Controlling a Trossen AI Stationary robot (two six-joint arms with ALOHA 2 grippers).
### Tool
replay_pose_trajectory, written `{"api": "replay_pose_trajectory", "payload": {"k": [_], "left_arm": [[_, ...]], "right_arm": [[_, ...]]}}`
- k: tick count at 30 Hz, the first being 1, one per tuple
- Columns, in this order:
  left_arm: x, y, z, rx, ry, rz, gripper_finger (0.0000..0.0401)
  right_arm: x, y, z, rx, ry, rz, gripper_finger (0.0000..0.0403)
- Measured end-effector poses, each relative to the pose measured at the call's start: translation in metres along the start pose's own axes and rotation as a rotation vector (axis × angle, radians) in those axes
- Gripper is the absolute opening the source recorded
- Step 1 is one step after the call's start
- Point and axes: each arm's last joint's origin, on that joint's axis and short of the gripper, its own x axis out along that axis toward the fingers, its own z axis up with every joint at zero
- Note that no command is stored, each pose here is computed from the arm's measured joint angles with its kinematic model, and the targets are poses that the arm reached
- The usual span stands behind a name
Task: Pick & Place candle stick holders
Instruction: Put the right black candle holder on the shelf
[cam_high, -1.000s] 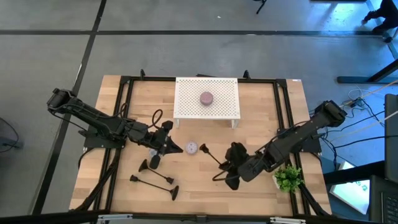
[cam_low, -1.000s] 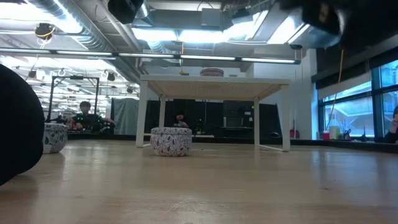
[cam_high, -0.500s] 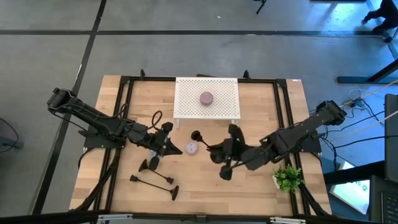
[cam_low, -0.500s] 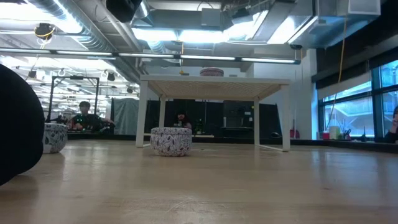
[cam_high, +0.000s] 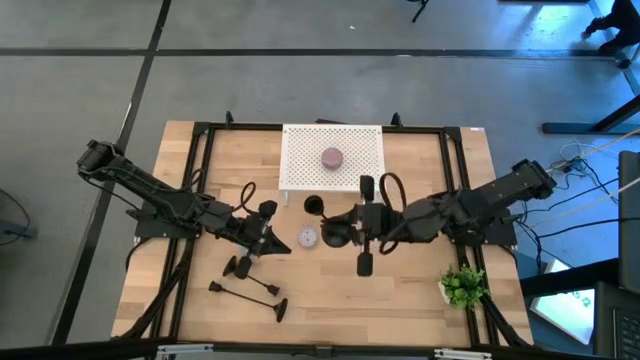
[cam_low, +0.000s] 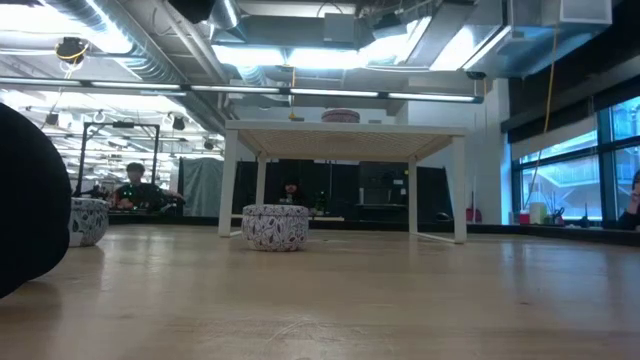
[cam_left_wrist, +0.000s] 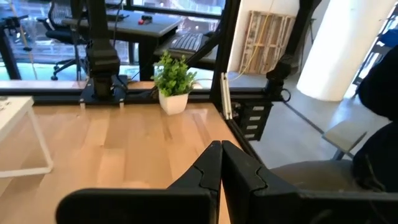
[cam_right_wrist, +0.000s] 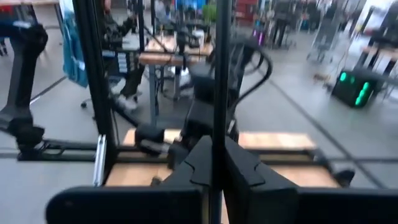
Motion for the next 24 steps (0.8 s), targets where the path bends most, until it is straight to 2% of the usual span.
{"api": "replay_pose_trajectory", "payload": {"k": [3,8,11,15,18,24], "left_arm": [[0.0,-0.003,0.0,0.001,0.001,-0.012,0.0002],[-0.001,-0.007,-0.001,0.004,0.003,-0.028,0.0004],[-0.001,-0.01,-0.001,0.005,0.005,-0.037,0.0002],[-0.002,-0.013,-0.002,0.007,0.004,-0.039,0.0004],[-0.002,-0.014,-0.002,0.008,0.002,-0.029,0.0005],[-0.002,-0.014,-0.002,0.007,-0.002,-0.028,0.0002]], "right_arm": [[0.003,-0.005,0.005,-0.027,-0.046,0.011,0.0015],[0.011,-0.013,0.003,-0.065,-0.109,0.109,0.0015],[0.017,-0.02,-0.003,-0.083,-0.112,0.097,0.0015],[0.026,-0.033,-0.017,-0.088,-0.088,0.06,0.0015],[0.033,-0.043,-0.031,-0.085,-0.095,0.09,0.0015],[0.034,-0.07,-0.058,-0.06,-0.192,0.081,0.0015]]}}
